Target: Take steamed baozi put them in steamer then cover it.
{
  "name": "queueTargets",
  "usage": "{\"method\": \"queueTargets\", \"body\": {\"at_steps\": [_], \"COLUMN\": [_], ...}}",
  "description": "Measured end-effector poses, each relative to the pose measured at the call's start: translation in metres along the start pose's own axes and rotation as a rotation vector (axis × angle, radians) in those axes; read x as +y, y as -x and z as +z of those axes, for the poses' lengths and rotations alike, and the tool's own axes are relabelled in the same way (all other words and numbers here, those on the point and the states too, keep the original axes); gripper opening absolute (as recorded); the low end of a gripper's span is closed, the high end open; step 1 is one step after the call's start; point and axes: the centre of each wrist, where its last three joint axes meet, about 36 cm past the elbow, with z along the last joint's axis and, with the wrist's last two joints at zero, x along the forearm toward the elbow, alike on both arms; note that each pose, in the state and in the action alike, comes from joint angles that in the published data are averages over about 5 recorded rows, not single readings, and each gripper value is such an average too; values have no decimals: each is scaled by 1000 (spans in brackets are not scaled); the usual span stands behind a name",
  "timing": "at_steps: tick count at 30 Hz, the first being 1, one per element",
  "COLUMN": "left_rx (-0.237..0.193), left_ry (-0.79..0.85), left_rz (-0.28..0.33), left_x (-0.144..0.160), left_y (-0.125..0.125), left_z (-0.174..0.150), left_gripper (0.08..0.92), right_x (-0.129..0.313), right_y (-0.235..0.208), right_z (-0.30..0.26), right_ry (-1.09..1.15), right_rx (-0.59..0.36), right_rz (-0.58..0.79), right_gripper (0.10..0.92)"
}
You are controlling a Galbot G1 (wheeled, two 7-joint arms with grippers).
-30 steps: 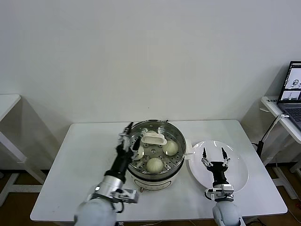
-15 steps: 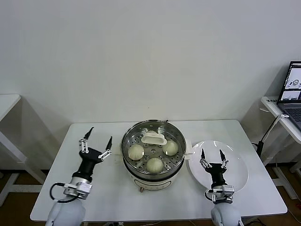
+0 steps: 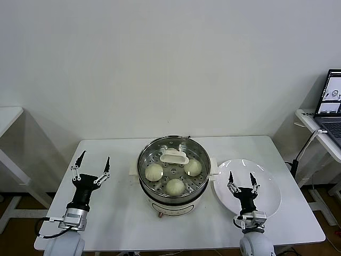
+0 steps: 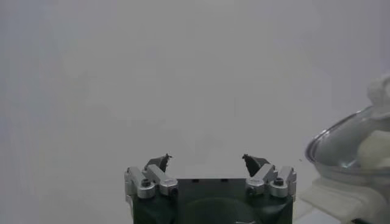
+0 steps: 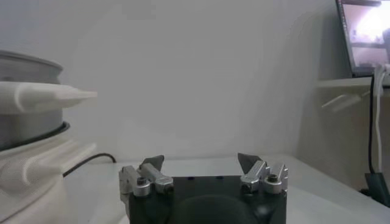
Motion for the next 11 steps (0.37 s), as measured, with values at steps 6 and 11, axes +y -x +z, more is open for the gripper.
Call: {"method": "queueTargets", "body": {"at_steps": [6, 11], "left_rx": [4, 6], "left_ry": [-25, -33], "left_rz": [-18, -25], "left_x": [4, 6], "left_y": [-7, -9], "left_z": [7, 9], "left_gripper": [823, 823], "right_x": [1, 1], "right_y": [-3, -5], "right_z": [-1, 0], "right_ry": [2, 0], "right_rx": [8, 17], "right_rz": [-5, -9], "right_gripper": [823, 823]}}
